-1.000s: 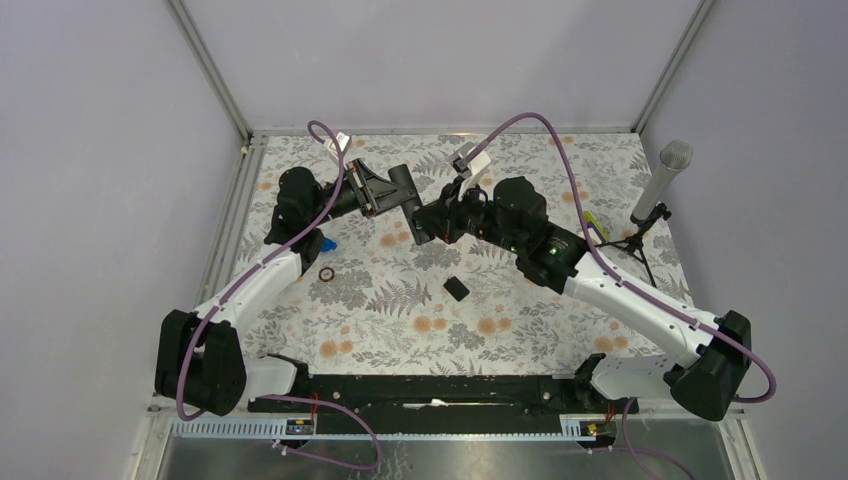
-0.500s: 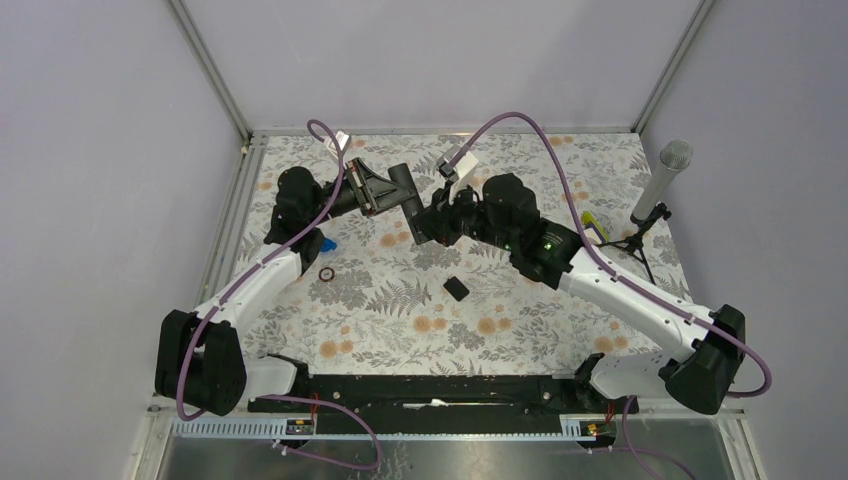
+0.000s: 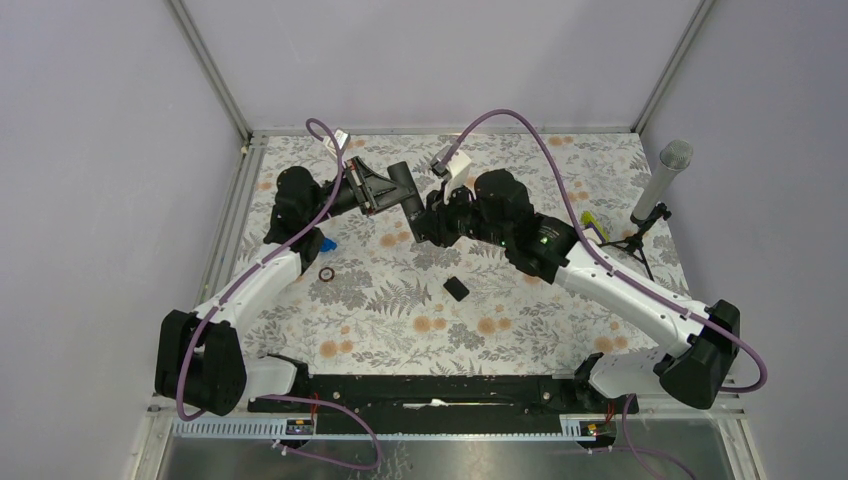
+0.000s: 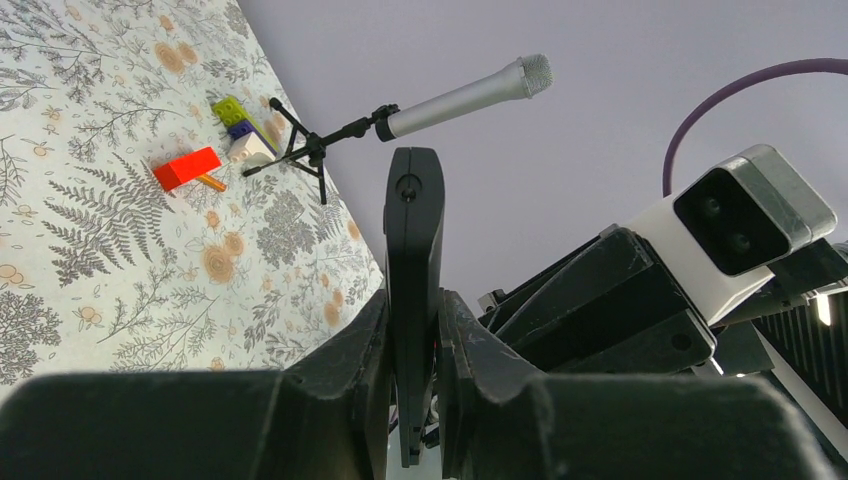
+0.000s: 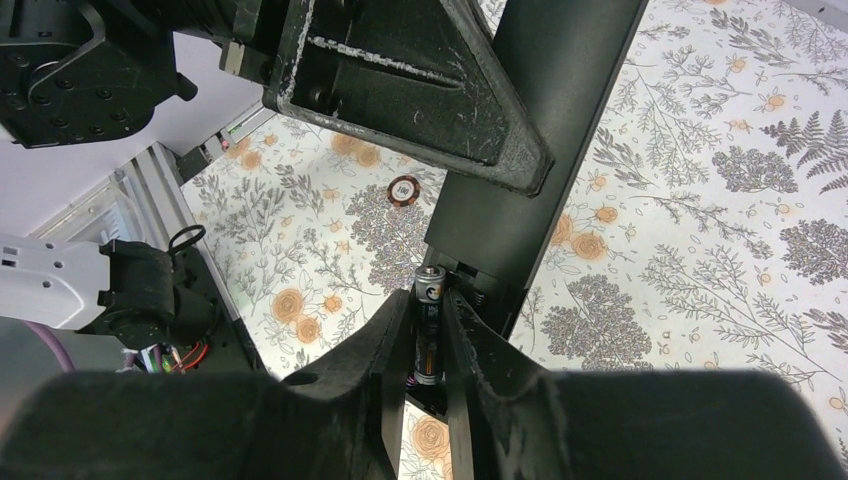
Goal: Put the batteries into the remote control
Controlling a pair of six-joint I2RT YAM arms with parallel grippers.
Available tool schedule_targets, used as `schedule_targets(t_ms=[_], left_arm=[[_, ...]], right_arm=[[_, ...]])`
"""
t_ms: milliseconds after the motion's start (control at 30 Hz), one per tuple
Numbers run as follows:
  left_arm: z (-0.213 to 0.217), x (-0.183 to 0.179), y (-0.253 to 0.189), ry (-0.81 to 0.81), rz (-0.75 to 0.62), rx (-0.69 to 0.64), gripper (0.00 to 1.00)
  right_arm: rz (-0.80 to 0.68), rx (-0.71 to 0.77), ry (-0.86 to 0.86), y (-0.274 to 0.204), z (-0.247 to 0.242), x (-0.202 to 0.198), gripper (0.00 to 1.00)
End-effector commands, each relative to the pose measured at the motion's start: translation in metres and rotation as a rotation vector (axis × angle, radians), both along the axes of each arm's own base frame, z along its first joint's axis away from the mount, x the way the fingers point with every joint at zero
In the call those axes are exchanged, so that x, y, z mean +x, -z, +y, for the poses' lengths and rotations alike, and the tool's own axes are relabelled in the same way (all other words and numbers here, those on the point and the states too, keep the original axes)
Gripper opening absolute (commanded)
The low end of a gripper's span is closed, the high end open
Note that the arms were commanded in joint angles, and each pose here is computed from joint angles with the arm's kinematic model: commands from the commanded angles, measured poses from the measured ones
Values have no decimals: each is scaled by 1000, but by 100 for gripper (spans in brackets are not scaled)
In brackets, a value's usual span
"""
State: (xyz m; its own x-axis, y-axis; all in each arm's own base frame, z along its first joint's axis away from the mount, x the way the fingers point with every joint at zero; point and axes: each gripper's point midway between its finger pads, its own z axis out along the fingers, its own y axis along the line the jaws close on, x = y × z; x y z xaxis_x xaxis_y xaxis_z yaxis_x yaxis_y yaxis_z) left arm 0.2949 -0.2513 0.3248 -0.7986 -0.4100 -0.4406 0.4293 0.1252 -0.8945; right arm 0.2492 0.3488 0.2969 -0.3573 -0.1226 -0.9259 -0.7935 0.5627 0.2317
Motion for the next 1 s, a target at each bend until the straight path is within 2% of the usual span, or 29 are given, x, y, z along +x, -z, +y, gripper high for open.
schedule_targets(t_ms=[0, 333, 600, 967], left_arm=[[1, -9, -47, 8, -148, -57, 0], [1, -8, -45, 7, -141, -57, 0], [1, -8, -44, 7, -139, -58, 0], [1, -9, -48, 5, -140, -65, 0]], right_arm=[[-5, 26, 11, -17, 3, 0, 26], [18, 90, 147, -24, -4, 16, 20], [61, 123, 158, -20, 0, 15, 20], [37, 100, 97, -20, -2, 4, 28]])
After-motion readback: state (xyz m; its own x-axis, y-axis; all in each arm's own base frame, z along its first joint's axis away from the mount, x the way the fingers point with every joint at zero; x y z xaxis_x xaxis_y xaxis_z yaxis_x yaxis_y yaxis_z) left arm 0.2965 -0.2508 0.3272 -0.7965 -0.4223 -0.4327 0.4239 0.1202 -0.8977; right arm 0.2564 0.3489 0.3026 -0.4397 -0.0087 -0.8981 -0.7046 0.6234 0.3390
